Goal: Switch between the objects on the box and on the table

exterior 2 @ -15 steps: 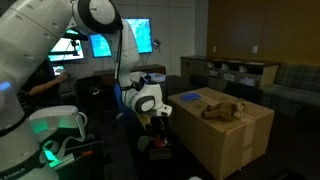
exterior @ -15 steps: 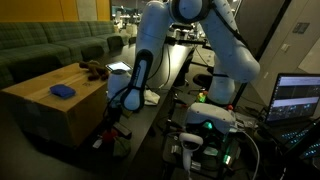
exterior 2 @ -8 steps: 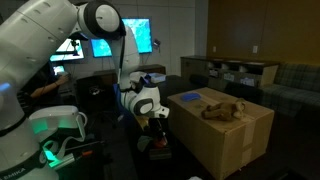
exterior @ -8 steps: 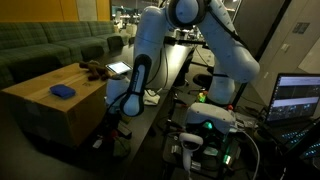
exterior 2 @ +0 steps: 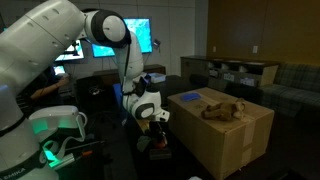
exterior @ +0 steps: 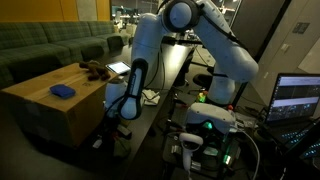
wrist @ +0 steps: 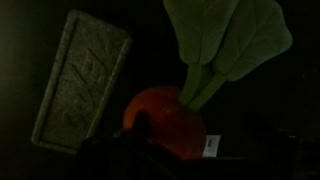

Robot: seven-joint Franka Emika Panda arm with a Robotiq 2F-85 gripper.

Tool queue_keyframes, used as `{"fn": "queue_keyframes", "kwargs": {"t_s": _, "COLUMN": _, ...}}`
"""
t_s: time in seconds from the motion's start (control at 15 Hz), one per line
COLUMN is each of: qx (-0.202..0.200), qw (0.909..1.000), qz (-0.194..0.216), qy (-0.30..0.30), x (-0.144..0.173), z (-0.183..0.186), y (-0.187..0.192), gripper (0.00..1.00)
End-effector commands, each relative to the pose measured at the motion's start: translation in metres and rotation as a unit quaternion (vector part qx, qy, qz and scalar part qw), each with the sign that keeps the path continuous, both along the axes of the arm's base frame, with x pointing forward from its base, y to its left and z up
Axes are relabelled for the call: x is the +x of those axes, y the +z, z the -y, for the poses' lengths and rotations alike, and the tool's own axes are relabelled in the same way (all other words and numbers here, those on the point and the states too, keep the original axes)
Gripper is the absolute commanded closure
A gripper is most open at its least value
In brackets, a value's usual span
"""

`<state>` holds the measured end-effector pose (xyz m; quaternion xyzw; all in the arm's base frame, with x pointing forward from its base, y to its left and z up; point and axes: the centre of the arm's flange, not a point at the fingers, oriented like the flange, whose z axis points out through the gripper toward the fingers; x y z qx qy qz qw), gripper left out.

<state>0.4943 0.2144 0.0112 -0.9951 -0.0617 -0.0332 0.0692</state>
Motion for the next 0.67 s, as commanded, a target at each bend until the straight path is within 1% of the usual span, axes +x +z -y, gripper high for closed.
{"fn": "queue_keyframes", "kwargs": {"t_s": 0.0, "qx": 0.014, "qw": 0.9999, "qz": 0.003, "qy": 0.003, "x": 0.0109, "z": 0.0006, "y": -0.0095, "gripper": 0.02}}
{"fn": "queue_keyframes", "kwargs": {"t_s": 0.07, "qx": 0.014, "qw": 0.9999, "qz": 0.002, "qy": 0.003, "x": 0.0115, "z": 0.0017, "y": -0.0104, "gripper": 0.13}}
{"fn": "queue_keyframes", "kwargs": {"t_s": 0.13, "qx": 0.012, "qw": 0.9999, "qz": 0.004, "qy": 0.003, "x": 0.0117, "z": 0.0031, "y": -0.0091, "gripper": 0.26}}
{"fn": "queue_keyframes", "kwargs": {"t_s": 0.2, "qx": 0.01, "qw": 0.9999, "qz": 0.004, "qy": 0.003, "x": 0.012, "z": 0.0041, "y": -0.0086, "gripper": 0.32}}
{"fn": "queue_keyframes", "kwargs": {"t_s": 0.27, "qx": 0.007, "qw": 1.0, "qz": 0.005, "qy": 0.002, "x": 0.012, "z": 0.0047, "y": -0.0085, "gripper": 0.39}}
{"fn": "queue_keyframes", "kwargs": {"t_s": 0.33, "qx": 0.004, "qw": 1.0, "qz": 0.007, "qy": 0.001, "x": 0.012, "z": 0.005, "y": -0.0078, "gripper": 0.49}}
{"fn": "queue_keyframes", "kwargs": {"t_s": 0.6, "qx": 0.0, "qw": 1.0, "qz": 0.008, "qy": 0.002, "x": 0.0111, "z": 0.0059, "y": -0.0059, "gripper": 0.78}}
